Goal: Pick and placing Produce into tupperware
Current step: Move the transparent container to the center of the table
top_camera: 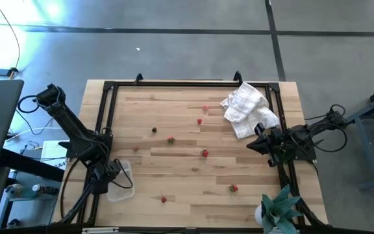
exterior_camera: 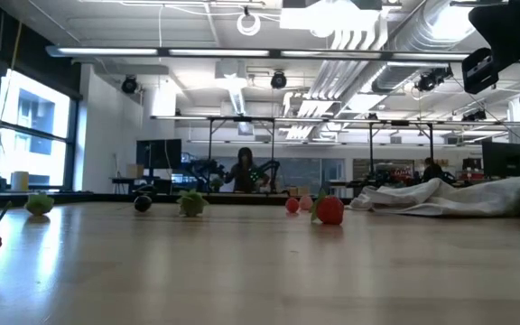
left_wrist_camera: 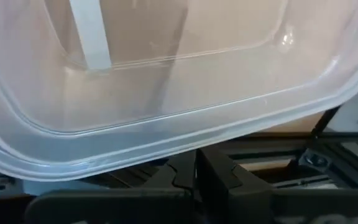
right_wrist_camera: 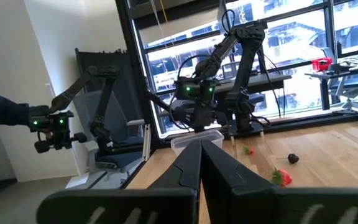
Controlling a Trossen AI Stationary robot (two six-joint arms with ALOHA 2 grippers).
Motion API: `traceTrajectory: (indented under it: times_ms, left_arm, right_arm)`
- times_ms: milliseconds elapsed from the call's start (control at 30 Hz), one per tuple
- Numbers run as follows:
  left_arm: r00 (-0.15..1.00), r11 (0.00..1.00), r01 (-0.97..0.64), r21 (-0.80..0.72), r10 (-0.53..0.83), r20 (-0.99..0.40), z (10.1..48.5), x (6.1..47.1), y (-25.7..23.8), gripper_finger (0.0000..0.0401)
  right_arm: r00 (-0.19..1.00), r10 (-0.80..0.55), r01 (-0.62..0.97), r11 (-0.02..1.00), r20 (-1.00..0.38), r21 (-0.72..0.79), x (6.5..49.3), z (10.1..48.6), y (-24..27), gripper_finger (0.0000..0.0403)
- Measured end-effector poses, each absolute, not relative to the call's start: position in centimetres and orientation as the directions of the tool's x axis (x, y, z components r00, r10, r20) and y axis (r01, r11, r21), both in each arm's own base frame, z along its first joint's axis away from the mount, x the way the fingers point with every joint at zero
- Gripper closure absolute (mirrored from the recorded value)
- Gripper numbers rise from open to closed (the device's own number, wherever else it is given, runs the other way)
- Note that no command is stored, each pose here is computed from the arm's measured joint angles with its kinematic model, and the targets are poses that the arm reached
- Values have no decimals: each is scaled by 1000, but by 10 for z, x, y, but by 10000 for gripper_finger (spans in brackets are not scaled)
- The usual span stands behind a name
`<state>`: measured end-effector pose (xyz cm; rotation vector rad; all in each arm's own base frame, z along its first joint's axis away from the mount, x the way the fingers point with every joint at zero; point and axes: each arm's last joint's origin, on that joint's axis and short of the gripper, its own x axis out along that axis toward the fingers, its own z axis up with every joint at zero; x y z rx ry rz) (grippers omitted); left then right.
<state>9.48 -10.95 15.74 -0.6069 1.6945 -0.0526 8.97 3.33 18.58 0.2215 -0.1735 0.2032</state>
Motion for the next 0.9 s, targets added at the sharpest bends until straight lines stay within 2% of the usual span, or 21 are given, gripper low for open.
traceTrajectory:
  times_ms: [133, 333, 567, 667, 900]
  left_arm:
    - [-47, 859, -366, -358, -402, -915, 157, 97, -110, 398]
    - [88, 832, -302, -465, -461, -883, 161, 108, -119, 398]
    - [133, 842, -258, -475, -456, -880, 154, 118, -127, 398]
    - [203, 842, -202, -499, -463, -863, 150, 132, -129, 398]
    - [273, 868, -160, -471, -420, -866, 139, 159, -114, 398]
  right_arm:
    - [964, 180, -218, 955, 194, 200, 90, 186, 33, 402]
    - [964, 180, -219, 955, 195, 200, 90, 186, 33, 402]
    - [964, 180, -218, 955, 194, 199, 90, 186, 33, 402]
    - [964, 180, -218, 955, 194, 199, 90, 186, 33, 402]
    - [964, 180, -218, 955, 194, 199, 90, 186, 33, 402]
